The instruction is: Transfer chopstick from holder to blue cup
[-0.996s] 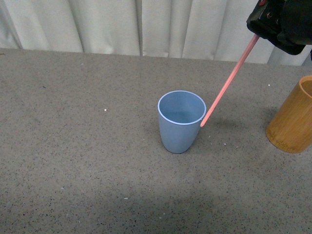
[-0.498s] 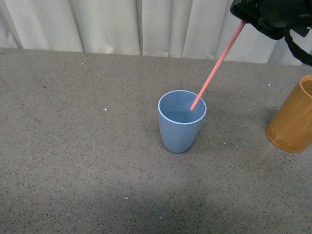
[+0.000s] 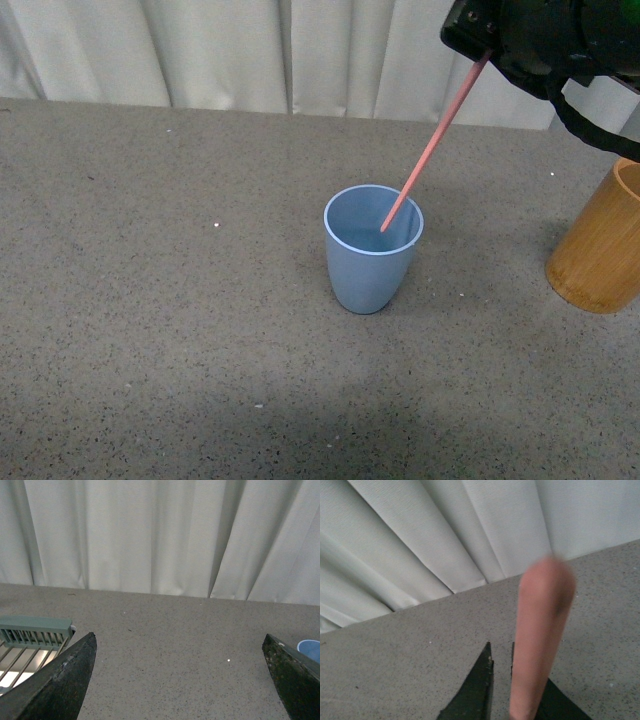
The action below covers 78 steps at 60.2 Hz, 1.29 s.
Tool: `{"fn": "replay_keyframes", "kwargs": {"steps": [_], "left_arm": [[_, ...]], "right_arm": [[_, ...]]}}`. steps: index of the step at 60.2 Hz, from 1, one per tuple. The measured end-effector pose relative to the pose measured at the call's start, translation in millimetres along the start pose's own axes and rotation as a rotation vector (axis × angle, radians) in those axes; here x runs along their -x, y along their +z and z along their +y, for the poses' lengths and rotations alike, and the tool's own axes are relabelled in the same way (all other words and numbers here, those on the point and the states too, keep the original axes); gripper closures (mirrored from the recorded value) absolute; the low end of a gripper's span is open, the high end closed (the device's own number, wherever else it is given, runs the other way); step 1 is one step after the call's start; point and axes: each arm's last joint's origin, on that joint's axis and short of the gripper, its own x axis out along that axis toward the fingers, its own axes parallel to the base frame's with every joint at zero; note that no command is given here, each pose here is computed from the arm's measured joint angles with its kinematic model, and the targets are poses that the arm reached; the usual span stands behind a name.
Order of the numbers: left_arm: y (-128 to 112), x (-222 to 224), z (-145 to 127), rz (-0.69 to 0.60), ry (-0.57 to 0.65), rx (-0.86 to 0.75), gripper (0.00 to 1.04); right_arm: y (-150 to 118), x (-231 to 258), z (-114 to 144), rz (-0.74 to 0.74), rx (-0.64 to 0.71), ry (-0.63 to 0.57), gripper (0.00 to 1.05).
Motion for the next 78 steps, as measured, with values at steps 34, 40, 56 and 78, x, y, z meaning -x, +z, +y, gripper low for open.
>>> {"fn": "replay_keyframes", "kwargs": {"steps": [34,40,56,78], "left_arm": [[0,0,0,0.000,0.000,0.000,0.07],[0,0,0,0.000,-0.001,0.000,0.07],[0,0,0,-0.002,0.003,0.000,0.07],[0,0,0,-0.002,0.003,0.000,0.07]], "right_arm": [[13,115,-108,-0.359,0.347,-0.023,0.53],[-16,167,-142,-0.346,0.403,-0.086,0.76],[-40,230,-143,-0.365,0.440,-0.065,1.04],[-42,232,-138,-0.295,0.340,0.049,0.91]]}}
